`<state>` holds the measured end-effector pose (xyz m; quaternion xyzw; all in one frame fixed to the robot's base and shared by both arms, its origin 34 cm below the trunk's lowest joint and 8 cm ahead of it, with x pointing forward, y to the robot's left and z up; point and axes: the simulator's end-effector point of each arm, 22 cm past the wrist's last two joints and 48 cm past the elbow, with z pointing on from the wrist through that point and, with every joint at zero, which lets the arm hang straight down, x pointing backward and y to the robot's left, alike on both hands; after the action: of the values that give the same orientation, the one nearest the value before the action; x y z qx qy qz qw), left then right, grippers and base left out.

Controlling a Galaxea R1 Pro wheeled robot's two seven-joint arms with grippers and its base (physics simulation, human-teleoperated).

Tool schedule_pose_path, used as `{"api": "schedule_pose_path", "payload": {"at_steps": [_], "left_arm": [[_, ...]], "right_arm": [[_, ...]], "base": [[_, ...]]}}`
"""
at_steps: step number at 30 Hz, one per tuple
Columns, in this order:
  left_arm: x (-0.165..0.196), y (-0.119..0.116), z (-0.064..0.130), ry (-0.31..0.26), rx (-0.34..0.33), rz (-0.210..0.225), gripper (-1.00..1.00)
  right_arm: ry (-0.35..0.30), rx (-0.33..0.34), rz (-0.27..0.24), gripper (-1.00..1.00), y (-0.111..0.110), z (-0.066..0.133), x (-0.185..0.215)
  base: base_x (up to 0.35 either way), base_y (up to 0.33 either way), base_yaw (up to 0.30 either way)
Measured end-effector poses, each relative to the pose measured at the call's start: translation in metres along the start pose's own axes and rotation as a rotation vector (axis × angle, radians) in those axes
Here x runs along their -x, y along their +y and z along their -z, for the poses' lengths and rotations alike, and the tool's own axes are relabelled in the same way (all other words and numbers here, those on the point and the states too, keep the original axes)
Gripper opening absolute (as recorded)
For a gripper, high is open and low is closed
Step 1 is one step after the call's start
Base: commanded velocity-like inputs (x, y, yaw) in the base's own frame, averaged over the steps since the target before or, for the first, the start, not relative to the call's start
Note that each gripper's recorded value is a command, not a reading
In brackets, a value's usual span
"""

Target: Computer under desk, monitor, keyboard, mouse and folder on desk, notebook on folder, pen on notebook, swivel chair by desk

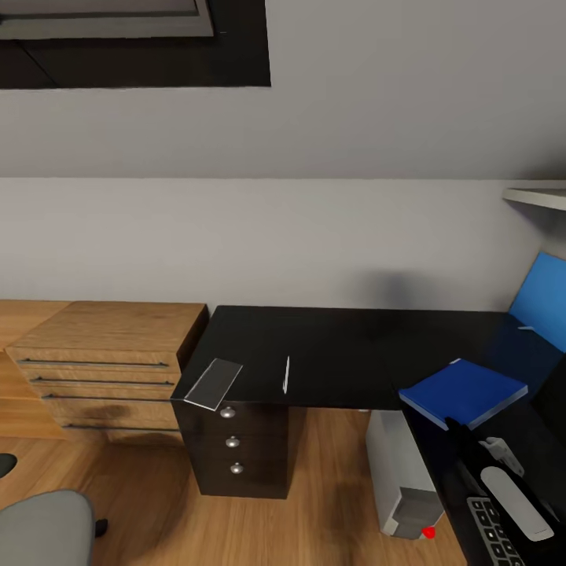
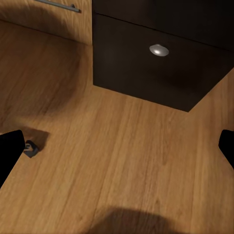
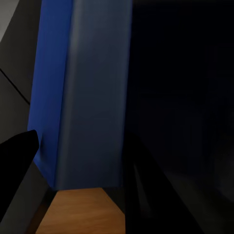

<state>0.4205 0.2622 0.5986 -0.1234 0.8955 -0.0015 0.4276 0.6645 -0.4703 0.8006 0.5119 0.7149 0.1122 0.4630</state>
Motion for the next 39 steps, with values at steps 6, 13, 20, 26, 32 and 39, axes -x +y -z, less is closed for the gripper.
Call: {"api": "schedule_pose_path", "payload": {"at_steps": [6, 13, 20, 26, 32, 39], "left_arm": [[-0.0059, 0.0006, -0.0058, 0.0, 0.0, 0.0, 1.0], [-0.0101, 0.0012, -0.0097, 0.0, 0.0, 0.0, 1.0], [-0.01, 0.0014, -0.0098, 0.0, 0.0, 0.0, 1.0], [-0.0097, 0.0018, -0.0098, -0.001, 0.001, 0.0, 1.0], [-0.0095, 0.0022, -0.0099, -0.002, 0.001, -0.001, 1.0], [-0.0094, 0.0026, -0.0099, -0.002, 0.003, 0.001, 1.0]], "right_arm": [[-0.001, 0.0, -0.001, -1.0, -0.0046, -0.005, -0.0042], [-0.001, 0.001, -0.001, -1.0, -0.0079, -0.0084, -0.0072], [0.0, 0.0, 0.0, -1.0, -0.0082, -0.0084, -0.0076], [0.0, 0.0, 0.001, -1.0, -0.0081, -0.0084, -0.0078], [0.0, -0.001, 0.001, -1.0, -0.0084, -0.0084, -0.0078], [0.0, -0.001, 0.001, 1.0, -0.0084, -0.0084, -0.0078]], "base": [[0.0, 0.0, 0.0], [0.0, 0.0, 0.0], [0.0, 0.0, 0.0], [0.0, 0.0, 0.0], [0.0, 0.0, 0.0], [0.0, 0.0, 0.0]]}}
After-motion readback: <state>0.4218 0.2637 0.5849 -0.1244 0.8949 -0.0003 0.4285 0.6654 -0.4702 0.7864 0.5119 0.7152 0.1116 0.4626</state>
